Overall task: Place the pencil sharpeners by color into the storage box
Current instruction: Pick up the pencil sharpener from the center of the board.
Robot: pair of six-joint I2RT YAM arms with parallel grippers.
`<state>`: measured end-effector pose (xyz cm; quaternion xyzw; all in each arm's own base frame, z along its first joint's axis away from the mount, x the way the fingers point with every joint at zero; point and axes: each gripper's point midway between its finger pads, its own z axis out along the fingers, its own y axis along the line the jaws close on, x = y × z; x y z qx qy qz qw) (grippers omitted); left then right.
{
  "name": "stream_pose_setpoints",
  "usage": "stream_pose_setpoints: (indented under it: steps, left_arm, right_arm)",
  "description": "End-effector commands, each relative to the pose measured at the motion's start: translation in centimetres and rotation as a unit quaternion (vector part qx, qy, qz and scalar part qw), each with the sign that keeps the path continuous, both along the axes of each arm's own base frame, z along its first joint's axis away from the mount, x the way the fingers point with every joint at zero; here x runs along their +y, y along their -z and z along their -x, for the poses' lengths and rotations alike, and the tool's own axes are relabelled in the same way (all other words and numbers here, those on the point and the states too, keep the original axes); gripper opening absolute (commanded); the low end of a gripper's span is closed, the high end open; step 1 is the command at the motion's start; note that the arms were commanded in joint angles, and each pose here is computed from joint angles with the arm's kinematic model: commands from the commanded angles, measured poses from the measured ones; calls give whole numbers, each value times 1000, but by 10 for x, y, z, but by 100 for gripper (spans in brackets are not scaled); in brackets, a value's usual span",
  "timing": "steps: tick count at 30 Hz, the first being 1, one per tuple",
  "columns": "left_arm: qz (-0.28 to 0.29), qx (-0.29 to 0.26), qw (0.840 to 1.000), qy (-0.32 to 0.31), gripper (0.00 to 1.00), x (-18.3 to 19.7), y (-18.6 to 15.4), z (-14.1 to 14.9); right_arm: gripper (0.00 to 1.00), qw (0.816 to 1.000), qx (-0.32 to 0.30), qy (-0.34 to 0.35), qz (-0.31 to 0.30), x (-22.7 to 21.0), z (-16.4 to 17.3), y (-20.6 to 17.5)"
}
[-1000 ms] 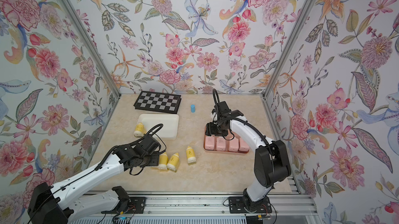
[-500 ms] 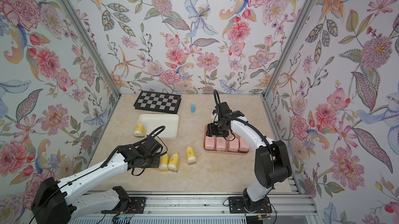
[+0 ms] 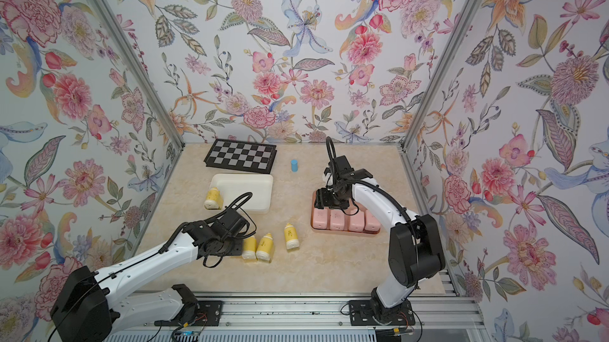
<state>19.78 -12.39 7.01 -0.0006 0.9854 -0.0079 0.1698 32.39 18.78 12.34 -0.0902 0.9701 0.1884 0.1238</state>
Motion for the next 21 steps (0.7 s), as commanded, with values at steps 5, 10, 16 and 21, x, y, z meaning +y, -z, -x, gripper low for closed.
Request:
stream_pose_setpoints:
  steps: [5,10,16,21]
  left_arm:
    - [-25,3,1000,-7,42,10,3,-3]
    - [-32,-7,999,-13,40,16,-10,-4]
    - [-29,-26,999,-17,39,18,-33,-9]
    - [-30,-39,999,-11,39,17,-53,-14]
  right_arm:
    - [68,1000,-4,-12,-5,1,4,-1]
    - [68,1000,-9,-15,-11,5,0,-6]
    - [68,1000,-12,-18,-14,9,-3,-9]
    - [68,1000,-12,-20,-14,11,-3,-8]
